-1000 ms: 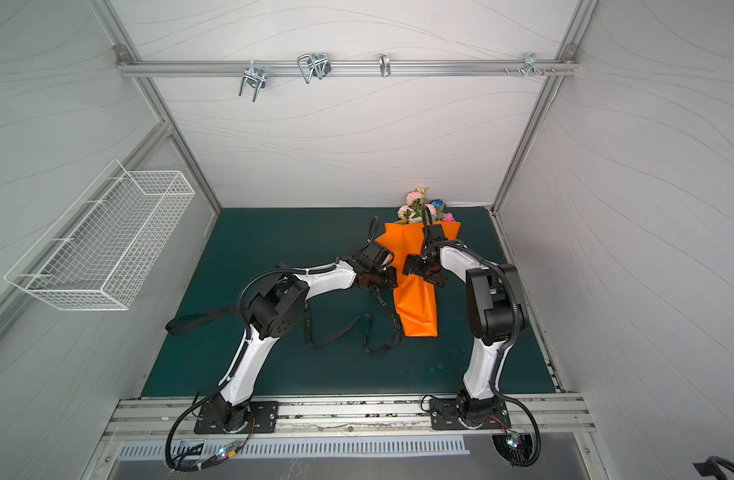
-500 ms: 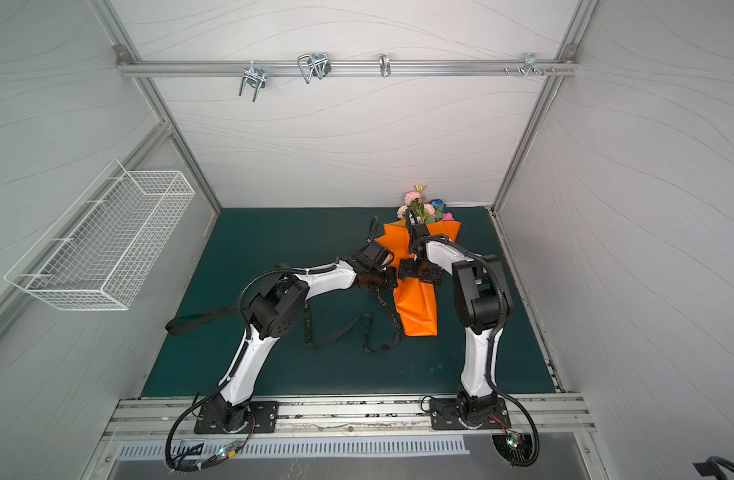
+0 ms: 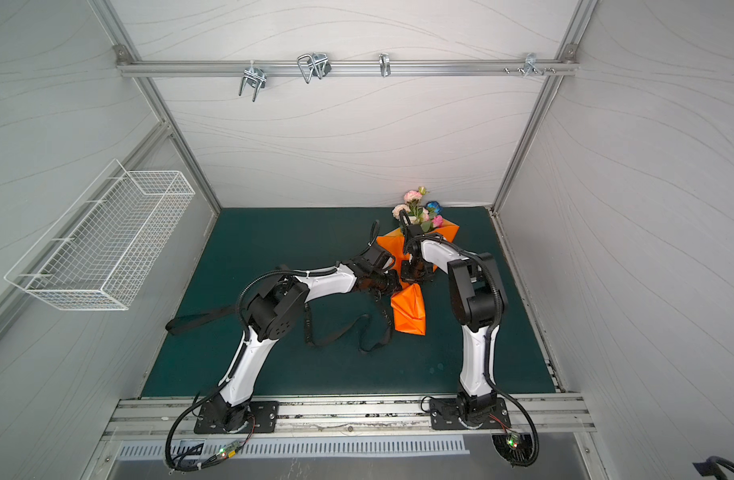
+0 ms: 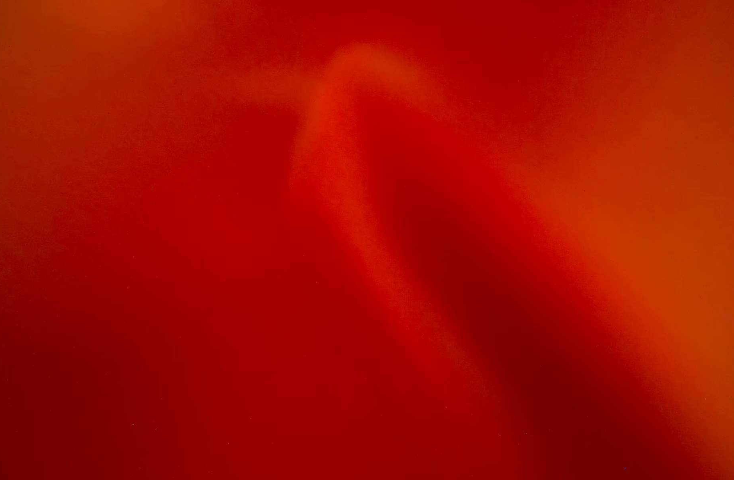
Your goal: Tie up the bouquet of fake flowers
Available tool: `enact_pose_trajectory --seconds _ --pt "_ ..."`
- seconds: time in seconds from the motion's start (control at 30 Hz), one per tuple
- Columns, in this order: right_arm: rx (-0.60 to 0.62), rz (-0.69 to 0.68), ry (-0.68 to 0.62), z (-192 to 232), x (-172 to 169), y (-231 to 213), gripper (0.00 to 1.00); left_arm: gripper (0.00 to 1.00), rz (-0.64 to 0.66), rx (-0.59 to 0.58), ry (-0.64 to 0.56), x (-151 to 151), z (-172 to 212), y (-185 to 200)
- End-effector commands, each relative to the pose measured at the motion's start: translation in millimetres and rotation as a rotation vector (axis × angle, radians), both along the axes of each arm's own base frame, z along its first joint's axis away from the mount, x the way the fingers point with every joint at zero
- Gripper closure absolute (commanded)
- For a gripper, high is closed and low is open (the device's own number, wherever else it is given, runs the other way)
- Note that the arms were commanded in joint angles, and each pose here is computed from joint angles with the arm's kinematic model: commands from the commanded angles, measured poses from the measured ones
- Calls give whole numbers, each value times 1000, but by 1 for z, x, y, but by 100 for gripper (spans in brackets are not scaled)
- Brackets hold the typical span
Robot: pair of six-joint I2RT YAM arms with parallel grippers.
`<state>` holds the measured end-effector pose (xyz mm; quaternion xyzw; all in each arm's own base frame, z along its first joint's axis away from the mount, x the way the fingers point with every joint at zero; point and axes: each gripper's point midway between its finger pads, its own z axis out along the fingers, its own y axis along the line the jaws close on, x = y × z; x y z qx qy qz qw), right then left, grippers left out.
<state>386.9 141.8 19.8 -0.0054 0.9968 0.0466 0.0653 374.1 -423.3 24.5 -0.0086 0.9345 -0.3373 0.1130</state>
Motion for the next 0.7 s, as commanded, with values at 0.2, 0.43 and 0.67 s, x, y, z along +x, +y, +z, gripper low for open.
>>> enact_pose_trajectory --seconds 0.2,0.43,0.67 --pt "-101 1 69 -11 -14 -31 100 52 153 -34 -123 16 85 76" --pt "-27 -30 -90 58 -4 -25 100 8 265 75 -252 3 126 153" --pt "140 -38 -193 118 -26 19 100 1 392 224 -307 -24 144 236"
